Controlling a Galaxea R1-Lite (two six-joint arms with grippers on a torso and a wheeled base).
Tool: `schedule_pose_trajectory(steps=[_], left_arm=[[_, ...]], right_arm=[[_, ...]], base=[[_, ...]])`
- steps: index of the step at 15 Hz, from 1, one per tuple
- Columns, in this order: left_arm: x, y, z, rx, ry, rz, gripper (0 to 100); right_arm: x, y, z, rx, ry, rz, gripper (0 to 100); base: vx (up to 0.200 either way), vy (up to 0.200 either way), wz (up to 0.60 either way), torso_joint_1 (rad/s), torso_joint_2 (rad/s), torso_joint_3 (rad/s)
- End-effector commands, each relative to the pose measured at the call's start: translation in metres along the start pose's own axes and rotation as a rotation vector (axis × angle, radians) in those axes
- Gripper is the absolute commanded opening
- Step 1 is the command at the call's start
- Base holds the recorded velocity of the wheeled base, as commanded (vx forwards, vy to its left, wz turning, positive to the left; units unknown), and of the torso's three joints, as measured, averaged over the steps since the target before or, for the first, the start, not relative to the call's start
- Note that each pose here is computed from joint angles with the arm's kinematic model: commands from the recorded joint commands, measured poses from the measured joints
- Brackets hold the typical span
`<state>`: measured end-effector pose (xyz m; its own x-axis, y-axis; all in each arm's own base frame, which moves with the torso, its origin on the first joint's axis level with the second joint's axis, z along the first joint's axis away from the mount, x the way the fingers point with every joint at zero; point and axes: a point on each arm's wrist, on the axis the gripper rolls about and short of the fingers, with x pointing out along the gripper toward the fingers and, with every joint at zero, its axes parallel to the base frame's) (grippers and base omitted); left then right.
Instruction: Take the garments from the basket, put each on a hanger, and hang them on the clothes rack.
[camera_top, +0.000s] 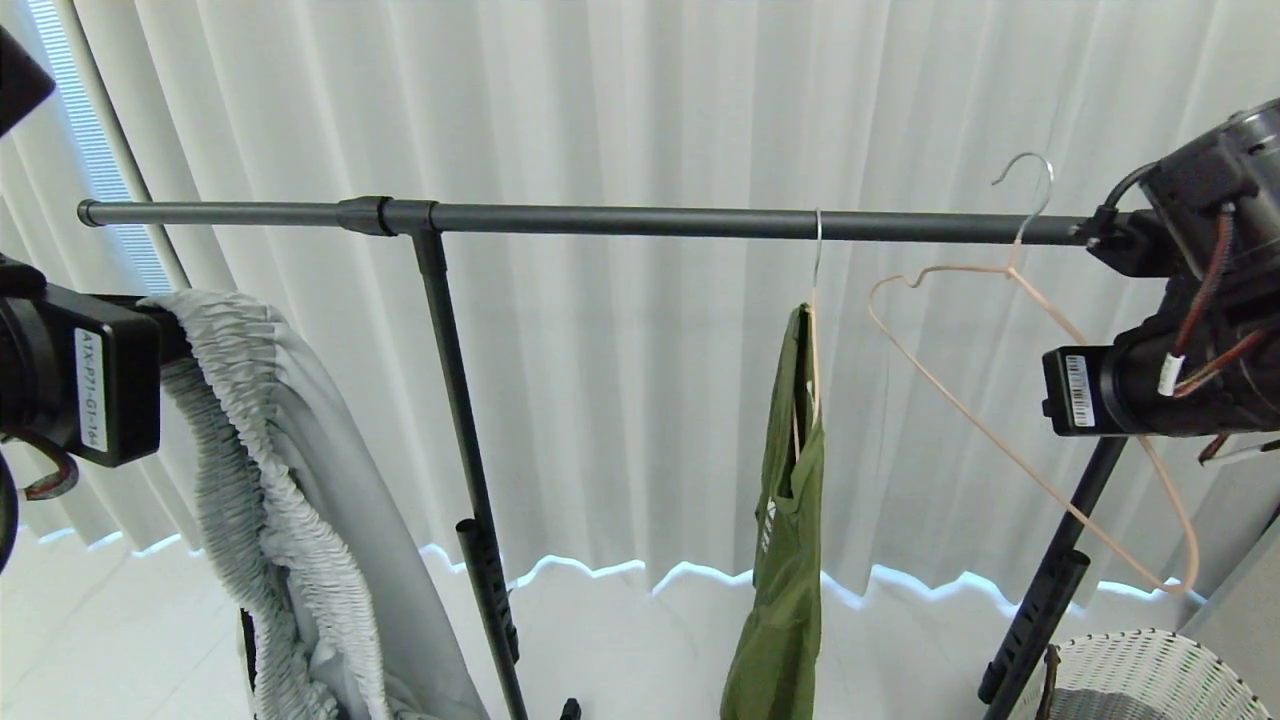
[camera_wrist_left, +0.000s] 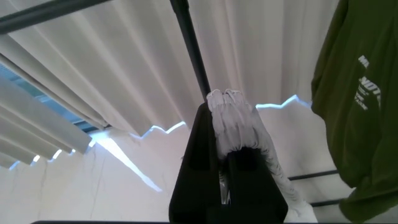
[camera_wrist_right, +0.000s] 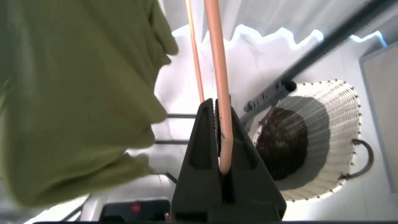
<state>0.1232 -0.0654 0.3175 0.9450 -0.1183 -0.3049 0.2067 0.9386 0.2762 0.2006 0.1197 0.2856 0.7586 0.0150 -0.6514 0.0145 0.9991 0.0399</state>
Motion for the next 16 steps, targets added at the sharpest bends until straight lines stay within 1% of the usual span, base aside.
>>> schedule_pose_trajectory(steps=[1,3,5,6,8,11,13,14,16], left_arm=[[0.001,0.0,-0.001,0.004,0.005,0.0,0],[0.0,-0.001,-0.003,0.006,0.009,-0.001,0],[0.0,-0.001,-0.003,0.006,0.009,-0.001,0],[0.002,-0.002,-0.006,0.011,0.022,-0.003,0],[0.007,-0.005,-0.016,0.023,0.057,-0.007,0],[0.013,-0.009,-0.024,0.026,0.065,-0.008,0],[0.016,-0.012,-0.029,0.03,0.068,-0.01,0],[0.017,-0.012,-0.03,0.03,0.069,-0.01,0],[0.018,-0.013,-0.033,0.035,0.072,-0.014,0]], right_arm=[[-0.026,-0.014,-0.008,0.013,-0.04,0.026,0],[-0.04,-0.022,-0.018,0.006,-0.053,0.043,0],[-0.047,-0.029,-0.028,-0.014,-0.046,0.048,0],[-0.049,-0.033,-0.035,-0.023,-0.043,0.049,0],[-0.052,-0.036,-0.043,-0.03,-0.05,0.062,0],[-0.062,-0.032,-0.049,-0.04,-0.104,0.15,0],[-0.069,-0.022,-0.052,-0.06,-0.152,0.247,0],[-0.072,-0.017,-0.054,-0.079,-0.163,0.284,0],[-0.082,-0.005,-0.065,-0.169,-0.18,0.399,0]], base=[[-0.2,0.0,0.0,0.002,0.0,0.002],[-0.2,0.0,0.0,0.012,0.01,0.002],[-0.2,0.0,0.0,-0.002,0.0,0.002],[-0.2,0.0,0.0,-0.017,0.0,0.002],[-0.2,0.0,0.0,0.002,0.0,0.002],[-0.2,0.0,0.0,0.001,0.0,0.004],[-0.2,0.0,0.0,0.002,0.0,0.007],[0.0,0.0,0.0,0.0,0.0,0.0],[0.0,0.0,0.0,0.0,0.0,0.0]])
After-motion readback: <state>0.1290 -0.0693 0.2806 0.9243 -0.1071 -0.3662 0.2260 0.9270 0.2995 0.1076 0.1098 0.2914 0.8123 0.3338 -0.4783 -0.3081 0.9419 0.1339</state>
